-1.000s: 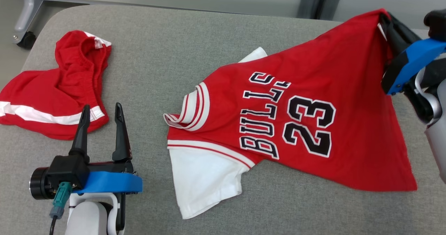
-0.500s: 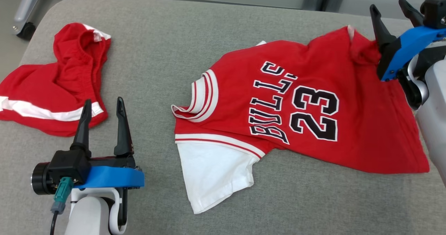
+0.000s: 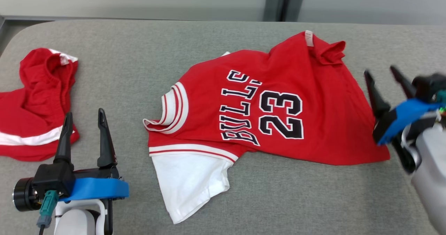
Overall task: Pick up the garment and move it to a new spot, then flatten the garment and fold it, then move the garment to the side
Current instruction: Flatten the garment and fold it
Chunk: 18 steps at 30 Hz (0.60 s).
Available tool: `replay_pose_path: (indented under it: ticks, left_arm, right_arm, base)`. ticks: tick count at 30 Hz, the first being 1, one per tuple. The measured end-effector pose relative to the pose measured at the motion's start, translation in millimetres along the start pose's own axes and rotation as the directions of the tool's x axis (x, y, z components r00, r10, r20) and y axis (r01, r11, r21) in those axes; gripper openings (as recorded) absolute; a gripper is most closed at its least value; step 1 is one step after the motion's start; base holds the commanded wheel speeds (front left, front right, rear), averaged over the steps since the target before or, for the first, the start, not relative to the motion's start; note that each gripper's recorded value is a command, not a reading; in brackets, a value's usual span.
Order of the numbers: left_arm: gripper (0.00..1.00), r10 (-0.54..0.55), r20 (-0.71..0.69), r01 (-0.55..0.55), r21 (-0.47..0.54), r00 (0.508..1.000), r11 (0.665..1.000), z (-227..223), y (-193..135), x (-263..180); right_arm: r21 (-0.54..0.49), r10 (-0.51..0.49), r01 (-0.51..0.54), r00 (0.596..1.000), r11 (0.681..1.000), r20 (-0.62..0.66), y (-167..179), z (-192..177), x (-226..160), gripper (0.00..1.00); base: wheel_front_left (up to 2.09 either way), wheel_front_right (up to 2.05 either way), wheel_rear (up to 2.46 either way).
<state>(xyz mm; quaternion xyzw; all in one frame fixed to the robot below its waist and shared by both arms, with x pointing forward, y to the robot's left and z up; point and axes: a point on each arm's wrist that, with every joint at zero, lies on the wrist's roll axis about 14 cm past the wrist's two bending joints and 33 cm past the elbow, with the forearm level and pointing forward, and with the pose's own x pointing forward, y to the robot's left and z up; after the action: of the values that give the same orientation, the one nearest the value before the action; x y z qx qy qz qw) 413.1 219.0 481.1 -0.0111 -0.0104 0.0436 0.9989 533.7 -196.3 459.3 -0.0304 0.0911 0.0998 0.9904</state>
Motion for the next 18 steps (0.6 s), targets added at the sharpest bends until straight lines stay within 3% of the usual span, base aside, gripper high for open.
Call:
replay_pose_path:
  ticks: [8, 18]
  left_arm:
    - [1.00, -0.032, 0.014, 0.032, -0.002, 0.999, 0.999, 4, -11, 1]
    - [1.00, -0.040, 0.014, 0.040, -0.003, 0.999, 0.999, 4, -14, 0]
  right_arm:
    - [0.042, 0.009, -0.004, 0.993, 0.999, -0.116, 3, -53, -57, 1.00]
    - [0.109, 0.033, -0.009, 0.976, 0.994, -0.217, 17, -81, -88, 1.00]
  base:
    - [0.00, 0.00, 0.00]
    - [0.00, 0.00, 0.00]
